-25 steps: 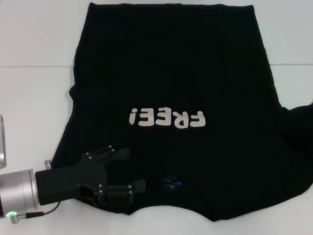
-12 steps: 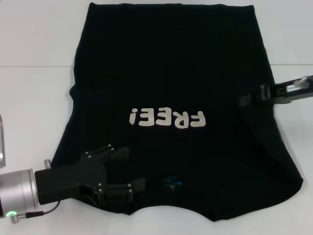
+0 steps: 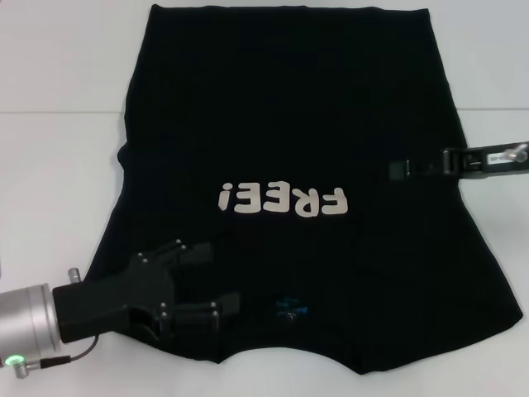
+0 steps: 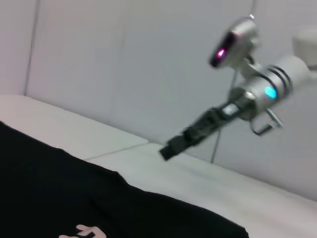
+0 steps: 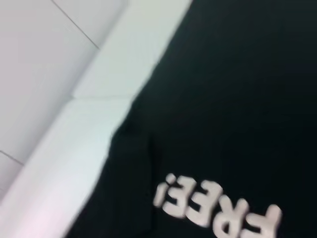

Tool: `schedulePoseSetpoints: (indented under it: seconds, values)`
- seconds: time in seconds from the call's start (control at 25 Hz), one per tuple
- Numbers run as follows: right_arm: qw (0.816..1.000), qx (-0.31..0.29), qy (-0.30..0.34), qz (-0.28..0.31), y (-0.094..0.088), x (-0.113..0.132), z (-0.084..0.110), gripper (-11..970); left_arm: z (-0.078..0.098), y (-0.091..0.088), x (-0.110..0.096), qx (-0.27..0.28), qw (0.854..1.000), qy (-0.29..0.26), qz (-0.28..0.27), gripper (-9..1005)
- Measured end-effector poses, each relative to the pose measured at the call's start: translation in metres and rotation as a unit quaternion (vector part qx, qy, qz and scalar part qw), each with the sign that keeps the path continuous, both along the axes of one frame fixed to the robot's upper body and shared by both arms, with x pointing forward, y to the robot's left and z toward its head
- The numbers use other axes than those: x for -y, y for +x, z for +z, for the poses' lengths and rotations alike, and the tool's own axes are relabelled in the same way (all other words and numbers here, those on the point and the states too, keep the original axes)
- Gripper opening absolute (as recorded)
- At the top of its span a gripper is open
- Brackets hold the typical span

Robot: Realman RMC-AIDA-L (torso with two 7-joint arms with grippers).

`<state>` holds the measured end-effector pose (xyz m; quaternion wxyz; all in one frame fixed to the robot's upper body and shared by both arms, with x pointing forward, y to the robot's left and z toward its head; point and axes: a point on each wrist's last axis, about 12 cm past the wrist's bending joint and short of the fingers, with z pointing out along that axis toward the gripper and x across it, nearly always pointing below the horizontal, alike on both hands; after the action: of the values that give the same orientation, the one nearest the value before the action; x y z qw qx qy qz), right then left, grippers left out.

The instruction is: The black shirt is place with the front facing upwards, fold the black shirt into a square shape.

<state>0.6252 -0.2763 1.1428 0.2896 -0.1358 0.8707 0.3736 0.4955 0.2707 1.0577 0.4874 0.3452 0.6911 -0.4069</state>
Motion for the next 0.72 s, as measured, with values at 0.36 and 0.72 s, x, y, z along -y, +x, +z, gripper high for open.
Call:
schedulePoseSetpoints:
  seconds: [0.36,0.72]
  values:
    - [0.983,0.161,0.052,0.077,-0.071,0.027,-0.04,608,0.013,0.007,-0.03,-0.164,0.981,-0.082,0.069,941]
    - [0.935,0.31,0.018,0.171,-0.129,0.011,-0.089,861,0.026,0.015,-0.088,-0.358,0.905,-0.138,0.185,933]
